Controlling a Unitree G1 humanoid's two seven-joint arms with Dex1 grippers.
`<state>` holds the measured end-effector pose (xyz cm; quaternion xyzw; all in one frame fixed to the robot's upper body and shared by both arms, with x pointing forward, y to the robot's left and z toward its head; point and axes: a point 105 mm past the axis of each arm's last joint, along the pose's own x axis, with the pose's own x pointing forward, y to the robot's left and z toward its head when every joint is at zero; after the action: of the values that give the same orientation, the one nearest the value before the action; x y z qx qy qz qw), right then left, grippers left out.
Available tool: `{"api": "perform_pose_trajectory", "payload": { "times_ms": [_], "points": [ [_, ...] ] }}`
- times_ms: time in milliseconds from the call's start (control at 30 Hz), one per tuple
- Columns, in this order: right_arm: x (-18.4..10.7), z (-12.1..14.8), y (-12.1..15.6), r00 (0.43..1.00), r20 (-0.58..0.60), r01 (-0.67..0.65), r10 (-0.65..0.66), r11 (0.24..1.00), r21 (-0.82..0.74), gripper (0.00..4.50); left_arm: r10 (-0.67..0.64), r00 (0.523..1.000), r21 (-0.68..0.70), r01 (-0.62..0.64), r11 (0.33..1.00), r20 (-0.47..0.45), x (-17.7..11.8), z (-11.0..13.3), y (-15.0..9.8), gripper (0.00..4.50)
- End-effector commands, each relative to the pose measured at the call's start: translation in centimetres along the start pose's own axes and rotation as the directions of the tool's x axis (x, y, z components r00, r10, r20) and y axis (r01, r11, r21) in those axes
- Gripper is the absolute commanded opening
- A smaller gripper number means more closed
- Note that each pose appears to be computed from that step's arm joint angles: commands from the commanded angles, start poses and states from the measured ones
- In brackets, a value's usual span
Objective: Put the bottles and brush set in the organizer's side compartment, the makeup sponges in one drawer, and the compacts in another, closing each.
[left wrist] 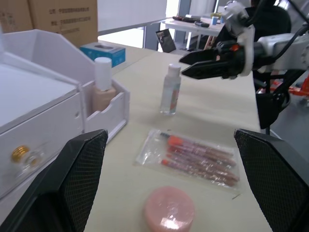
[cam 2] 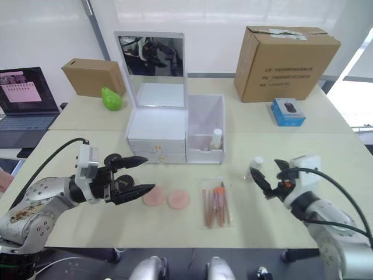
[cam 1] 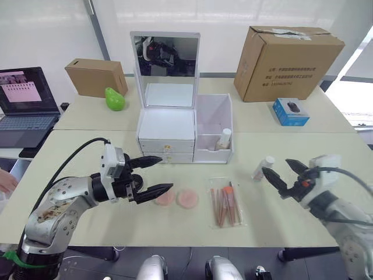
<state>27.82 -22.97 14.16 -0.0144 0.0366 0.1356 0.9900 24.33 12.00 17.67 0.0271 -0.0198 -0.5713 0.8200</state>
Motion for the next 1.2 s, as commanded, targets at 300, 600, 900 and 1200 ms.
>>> {"api": "perform_pose_trajectory", "payload": {
  "times_ms": [300, 600, 900, 1200],
  "points": [
    [1.1, 1.1, 0.0, 0.996, 0.087, 0.009, -0.008, 1.000, -0.010, 4.45, -0.055, 0.998, 0.027, 0.055, 0.998, 0.010, 1.2, 0.8, -1.5, 4.50],
    [2.1, 0.7, 0.6, 0.995, 0.097, -0.020, 0.020, 1.000, 0.001, 2.39, -0.040, 0.999, 0.030, 0.040, 0.999, 0.009, 1.5, 1.1, -1.4, 4.50],
    [2.3, 1.5, 1.1, 0.991, 0.124, -0.048, 0.048, 0.999, -0.007, 0.89, -0.028, 1.000, 0.033, 0.027, 0.999, 0.006, 1.4, 1.2, -1.3, 4.50],
    [2.9, 8.5, 5.0, 0.929, 0.255, -0.257, 0.267, 0.964, -0.074, 0.89, 0.023, 1.000, 0.025, -0.023, 0.999, 0.010, 1.0, 0.9, -0.7, 4.50]
  ]
}}
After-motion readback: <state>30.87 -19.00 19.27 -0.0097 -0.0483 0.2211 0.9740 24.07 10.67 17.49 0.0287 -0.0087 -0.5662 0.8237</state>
